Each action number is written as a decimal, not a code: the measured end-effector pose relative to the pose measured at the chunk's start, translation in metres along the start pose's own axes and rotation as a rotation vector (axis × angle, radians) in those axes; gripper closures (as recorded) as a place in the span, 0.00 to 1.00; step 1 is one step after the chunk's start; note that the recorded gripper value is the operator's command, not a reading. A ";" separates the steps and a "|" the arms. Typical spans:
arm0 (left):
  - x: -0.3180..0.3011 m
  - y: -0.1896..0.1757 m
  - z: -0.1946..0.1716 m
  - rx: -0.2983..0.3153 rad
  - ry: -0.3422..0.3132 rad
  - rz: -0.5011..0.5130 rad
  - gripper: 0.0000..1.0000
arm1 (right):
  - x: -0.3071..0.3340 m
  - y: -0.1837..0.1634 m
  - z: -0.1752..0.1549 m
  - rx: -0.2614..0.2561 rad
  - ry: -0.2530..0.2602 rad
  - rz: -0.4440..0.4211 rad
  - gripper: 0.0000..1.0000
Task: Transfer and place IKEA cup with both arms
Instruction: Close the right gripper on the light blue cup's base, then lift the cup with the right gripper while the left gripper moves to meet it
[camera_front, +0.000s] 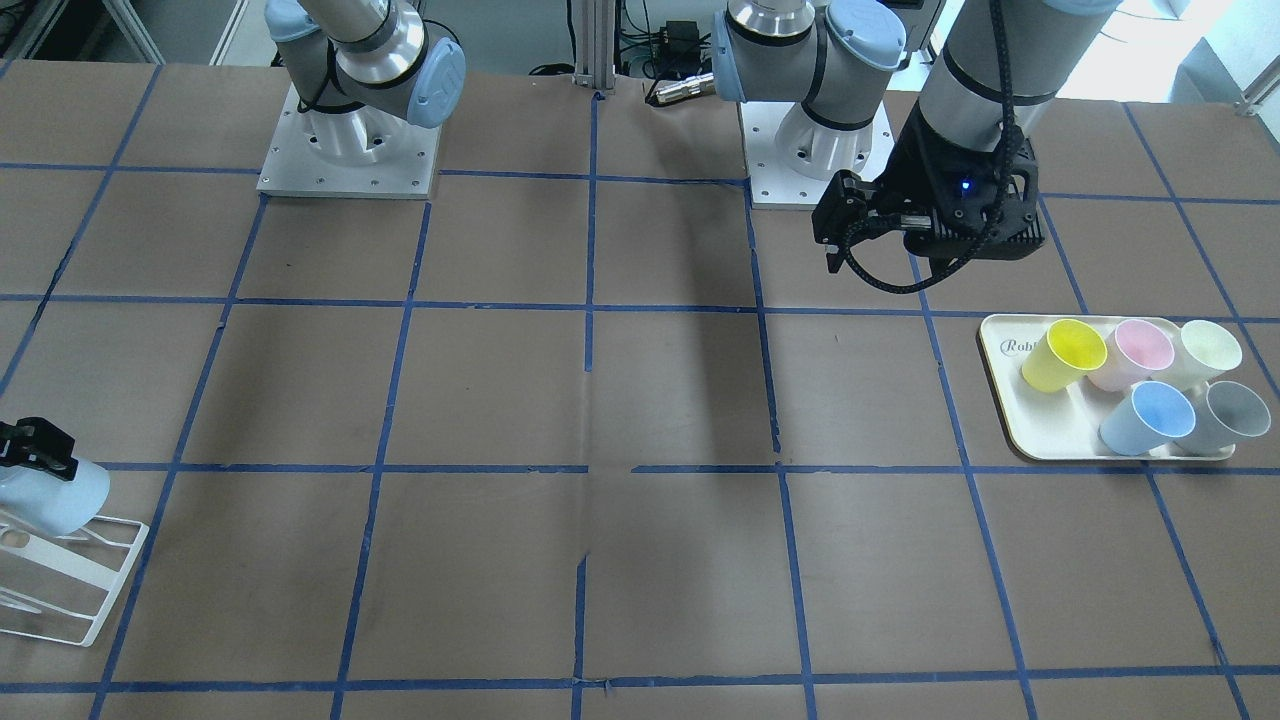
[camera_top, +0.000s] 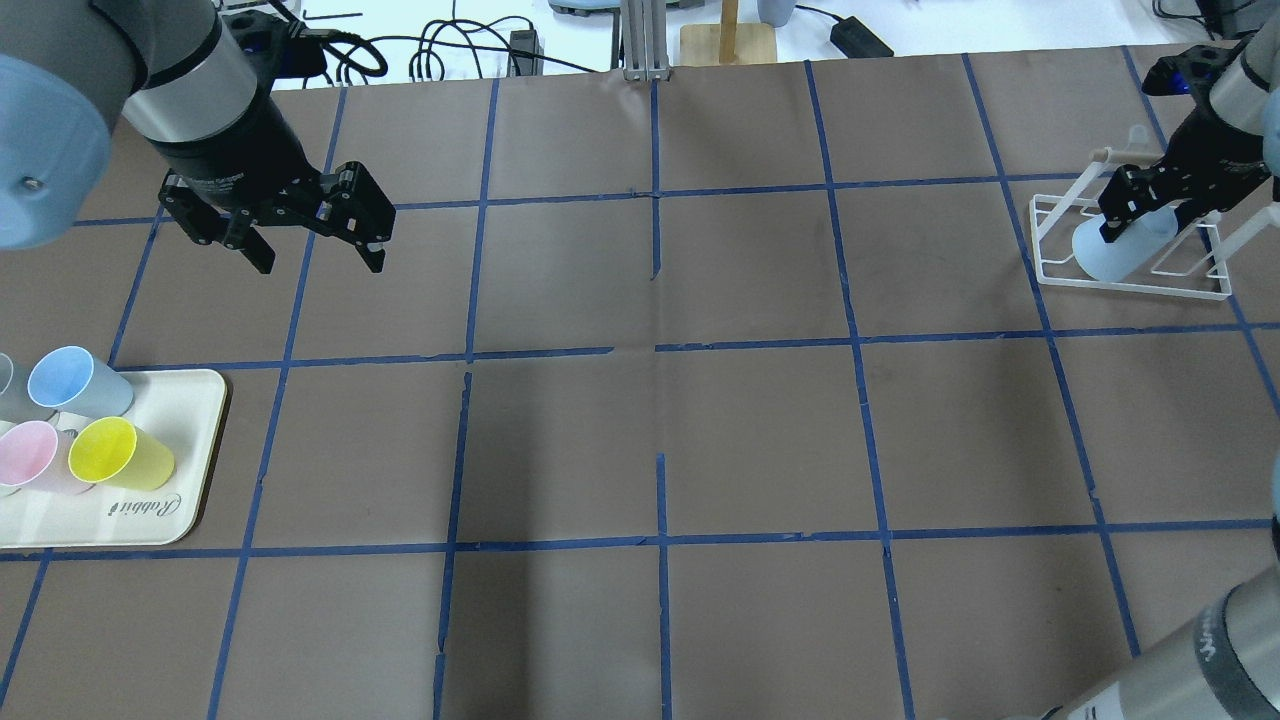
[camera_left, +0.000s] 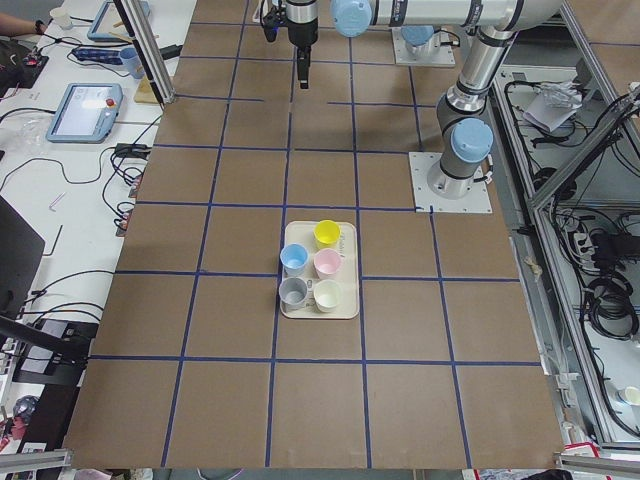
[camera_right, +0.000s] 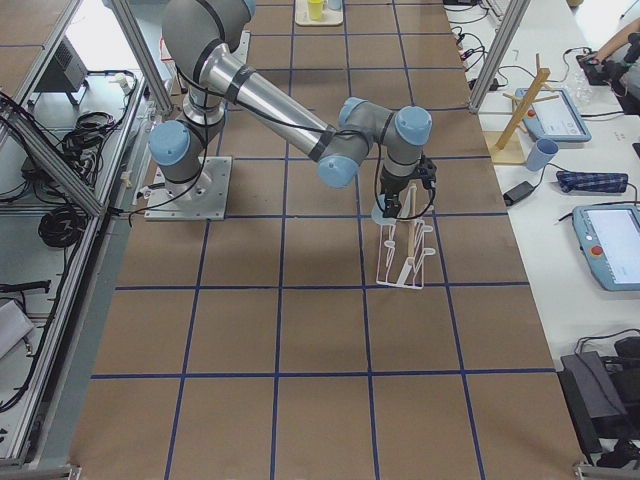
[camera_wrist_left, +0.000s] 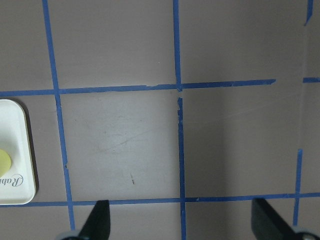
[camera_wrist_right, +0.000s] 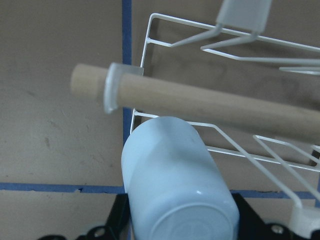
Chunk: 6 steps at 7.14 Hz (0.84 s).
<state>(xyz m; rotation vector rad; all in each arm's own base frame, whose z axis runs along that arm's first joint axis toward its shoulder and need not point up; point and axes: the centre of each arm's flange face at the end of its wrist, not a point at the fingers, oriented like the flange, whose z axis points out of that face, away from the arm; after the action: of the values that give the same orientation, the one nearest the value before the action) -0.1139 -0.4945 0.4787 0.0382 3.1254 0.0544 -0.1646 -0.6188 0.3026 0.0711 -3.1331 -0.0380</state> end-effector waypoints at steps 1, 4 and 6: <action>-0.001 0.000 0.000 -0.001 0.000 -0.001 0.00 | 0.002 0.000 -0.005 0.007 0.006 -0.001 0.61; -0.002 0.000 0.001 -0.009 0.003 -0.005 0.00 | 0.007 0.007 -0.038 0.027 0.021 0.003 0.60; -0.005 0.000 0.001 -0.009 0.004 -0.010 0.00 | 0.002 0.020 -0.088 0.020 0.022 0.005 0.62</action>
<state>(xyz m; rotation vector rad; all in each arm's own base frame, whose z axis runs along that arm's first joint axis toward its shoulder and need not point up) -0.1092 -0.4945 0.4777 0.0219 3.1287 0.0681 -0.1669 -0.6007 0.3910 0.0635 -3.1114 -0.0056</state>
